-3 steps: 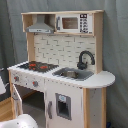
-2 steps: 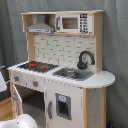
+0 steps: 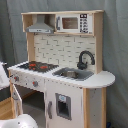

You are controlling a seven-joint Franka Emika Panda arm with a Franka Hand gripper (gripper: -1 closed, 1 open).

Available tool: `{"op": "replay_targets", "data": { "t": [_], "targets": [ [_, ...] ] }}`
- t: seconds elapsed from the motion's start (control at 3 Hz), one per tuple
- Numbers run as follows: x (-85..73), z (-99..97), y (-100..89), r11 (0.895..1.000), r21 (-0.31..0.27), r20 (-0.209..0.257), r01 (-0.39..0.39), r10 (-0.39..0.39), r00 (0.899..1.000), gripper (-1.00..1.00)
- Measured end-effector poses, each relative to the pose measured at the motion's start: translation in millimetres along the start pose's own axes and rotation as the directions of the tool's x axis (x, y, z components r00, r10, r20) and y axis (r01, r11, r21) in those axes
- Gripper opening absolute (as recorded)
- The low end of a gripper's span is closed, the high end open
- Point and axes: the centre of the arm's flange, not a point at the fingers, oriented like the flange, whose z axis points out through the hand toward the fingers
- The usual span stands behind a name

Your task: Play with the kitchen

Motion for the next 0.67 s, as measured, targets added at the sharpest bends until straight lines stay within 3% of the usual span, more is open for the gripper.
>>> {"op": "replay_targets", "data": {
  "t": [0.67],
  "targets": [
    [-26.9,32.2,34.7,0.988,0.103,0.064,0.117,-0.124,0.99,1.0]
  ]
}}
